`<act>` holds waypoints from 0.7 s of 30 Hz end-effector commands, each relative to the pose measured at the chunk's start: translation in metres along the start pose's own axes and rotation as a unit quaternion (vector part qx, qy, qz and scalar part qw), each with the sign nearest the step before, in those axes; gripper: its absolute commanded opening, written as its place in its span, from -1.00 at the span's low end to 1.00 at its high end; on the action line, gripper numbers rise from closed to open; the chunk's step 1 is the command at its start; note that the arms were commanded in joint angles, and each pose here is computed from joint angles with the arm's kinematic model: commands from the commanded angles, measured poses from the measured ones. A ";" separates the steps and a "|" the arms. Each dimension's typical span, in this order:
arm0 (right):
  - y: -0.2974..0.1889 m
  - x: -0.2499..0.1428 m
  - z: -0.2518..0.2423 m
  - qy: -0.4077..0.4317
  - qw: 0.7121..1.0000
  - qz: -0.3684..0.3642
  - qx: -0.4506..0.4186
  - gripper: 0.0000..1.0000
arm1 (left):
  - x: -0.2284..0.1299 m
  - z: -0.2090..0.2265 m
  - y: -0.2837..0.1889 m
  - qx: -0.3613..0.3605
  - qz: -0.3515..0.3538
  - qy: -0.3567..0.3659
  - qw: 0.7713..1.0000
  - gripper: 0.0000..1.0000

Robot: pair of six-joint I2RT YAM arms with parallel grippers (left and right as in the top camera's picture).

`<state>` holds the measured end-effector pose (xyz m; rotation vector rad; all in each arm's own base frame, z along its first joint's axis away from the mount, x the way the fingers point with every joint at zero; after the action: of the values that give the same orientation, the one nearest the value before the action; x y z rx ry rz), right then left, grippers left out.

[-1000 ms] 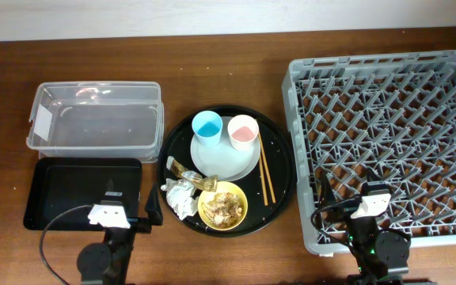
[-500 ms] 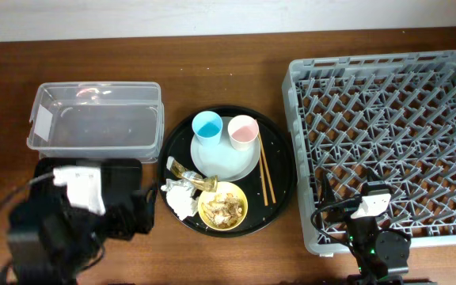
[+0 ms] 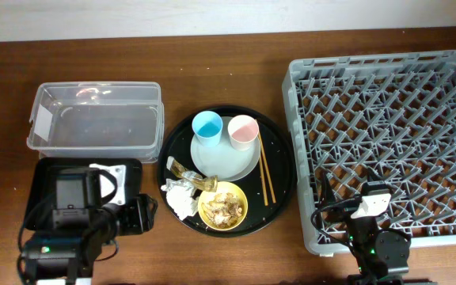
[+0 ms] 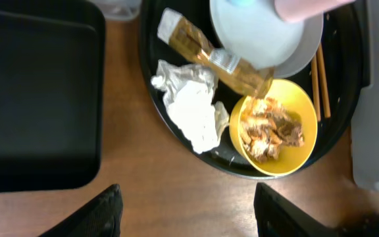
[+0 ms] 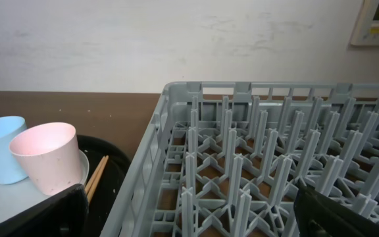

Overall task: Sort waste into correct bins and load items into the dishwasher rack
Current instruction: 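Grasp the crumpled white napkin with the left gripper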

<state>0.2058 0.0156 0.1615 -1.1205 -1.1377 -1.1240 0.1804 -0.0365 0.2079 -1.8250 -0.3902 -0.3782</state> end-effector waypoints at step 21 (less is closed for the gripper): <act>0.000 -0.002 -0.001 0.004 1.000 0.001 -0.002 0.97 | -0.010 -0.010 0.165 0.114 0.139 0.107 0.978 0.51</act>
<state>0.2058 0.0156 0.1615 -1.1200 -1.1371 -1.1243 0.2420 -0.0954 0.0735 -1.6052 -0.0164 -0.3323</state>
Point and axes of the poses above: each gripper's point midway between its finger pads, its own y axis out along the fingers, its own z axis along the line the jaws close on, x = y × z, the point moved 4 cm from there along -y, back along the fingers, and after that the axes turned 3 degrees about y, right-handed, at the moved point
